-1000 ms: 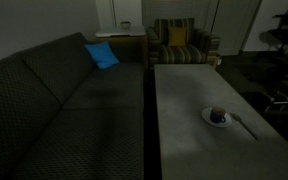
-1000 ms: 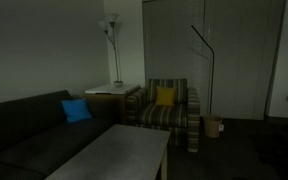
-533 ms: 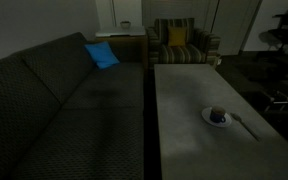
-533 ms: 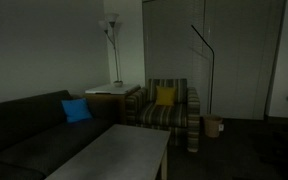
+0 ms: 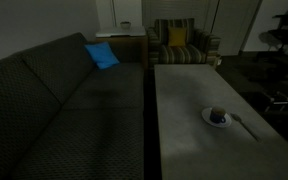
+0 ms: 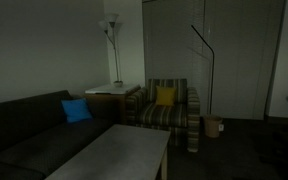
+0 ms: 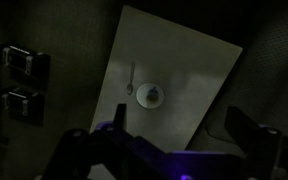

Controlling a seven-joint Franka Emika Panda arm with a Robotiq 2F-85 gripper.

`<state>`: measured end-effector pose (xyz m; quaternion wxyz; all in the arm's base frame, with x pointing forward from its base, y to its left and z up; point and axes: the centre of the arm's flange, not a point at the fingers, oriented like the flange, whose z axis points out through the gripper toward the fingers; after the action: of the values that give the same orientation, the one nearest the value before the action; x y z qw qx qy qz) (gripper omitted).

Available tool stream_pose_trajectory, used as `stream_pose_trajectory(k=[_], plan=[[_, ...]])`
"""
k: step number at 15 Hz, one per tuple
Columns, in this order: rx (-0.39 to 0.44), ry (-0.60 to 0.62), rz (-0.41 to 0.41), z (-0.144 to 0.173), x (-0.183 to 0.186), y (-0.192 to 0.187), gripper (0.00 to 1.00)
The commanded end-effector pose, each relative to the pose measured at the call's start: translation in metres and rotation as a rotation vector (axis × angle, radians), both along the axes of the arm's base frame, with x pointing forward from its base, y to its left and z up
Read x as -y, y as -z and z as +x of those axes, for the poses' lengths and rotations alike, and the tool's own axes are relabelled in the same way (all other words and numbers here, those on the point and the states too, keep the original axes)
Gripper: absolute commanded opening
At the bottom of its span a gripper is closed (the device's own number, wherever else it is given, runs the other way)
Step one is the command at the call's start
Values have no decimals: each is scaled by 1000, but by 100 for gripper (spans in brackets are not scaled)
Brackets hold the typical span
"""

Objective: Move the spoon to the left

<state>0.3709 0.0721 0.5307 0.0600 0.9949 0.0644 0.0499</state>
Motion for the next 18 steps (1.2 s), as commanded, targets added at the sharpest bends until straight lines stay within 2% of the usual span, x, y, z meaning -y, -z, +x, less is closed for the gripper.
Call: stream_pose_trajectory(k=[1,4,7,13,18], plan=[[63,-94,-19,6,4,13,100],[97,-86,41,29,22,36,100],[95,-45,58,49,40,63,100],[19,79,101,87,78,125,100],[-93,203,104,107,109,178,100]])
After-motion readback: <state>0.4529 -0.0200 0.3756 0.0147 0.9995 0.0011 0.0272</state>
